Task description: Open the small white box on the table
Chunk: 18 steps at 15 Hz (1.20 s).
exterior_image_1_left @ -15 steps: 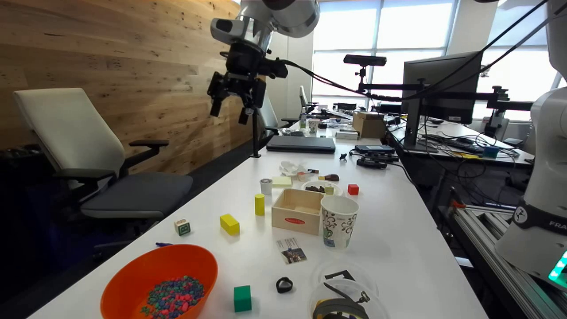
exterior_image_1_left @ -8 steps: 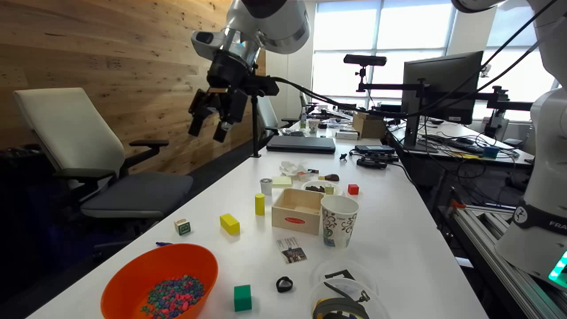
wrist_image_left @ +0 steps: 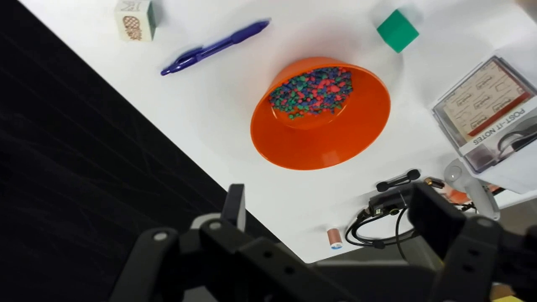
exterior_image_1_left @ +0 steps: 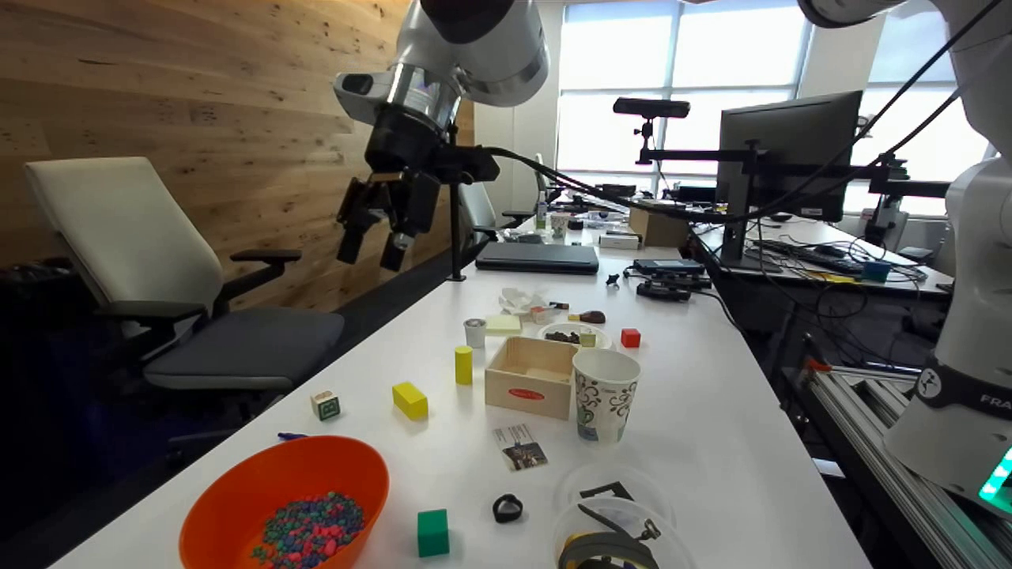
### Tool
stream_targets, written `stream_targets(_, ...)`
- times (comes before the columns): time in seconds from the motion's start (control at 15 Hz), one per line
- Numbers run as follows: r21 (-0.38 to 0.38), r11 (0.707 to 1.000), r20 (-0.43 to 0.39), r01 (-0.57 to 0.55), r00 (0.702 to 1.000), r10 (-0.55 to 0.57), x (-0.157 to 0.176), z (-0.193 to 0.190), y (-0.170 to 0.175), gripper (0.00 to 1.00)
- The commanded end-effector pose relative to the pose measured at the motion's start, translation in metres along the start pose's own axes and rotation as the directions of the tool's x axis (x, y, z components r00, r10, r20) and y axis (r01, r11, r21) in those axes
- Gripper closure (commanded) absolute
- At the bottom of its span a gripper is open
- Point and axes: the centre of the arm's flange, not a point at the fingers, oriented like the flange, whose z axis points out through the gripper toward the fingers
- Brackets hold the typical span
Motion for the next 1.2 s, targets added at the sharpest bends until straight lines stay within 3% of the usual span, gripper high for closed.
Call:
stream_targets(0.0,0.087,0.993,0.011,-0.077,0.997,0.076,0.016,0.028,-0.025,0.0)
stream_targets(0.2,0.177,0.983,-0.001,-0.057,0.998,0.058,0.029,0.056,-0.041,0.0)
stream_targets(0.33,0.196,0.979,0.02,-0.062,0.998,0.06,0.034,0.075,-0.048,0.0)
stream_targets(0.87,0.088,0.987,0.03,-0.132,0.991,0.13,0.058,0.131,-0.067,0.0)
stream_targets(0.93,0.124,0.986,0.019,-0.113,0.994,0.111,0.048,0.127,-0.068,0.0)
stream_targets(1.13,0.115,0.986,0.019,-0.12,0.993,0.119,0.052,0.132,-0.072,0.0)
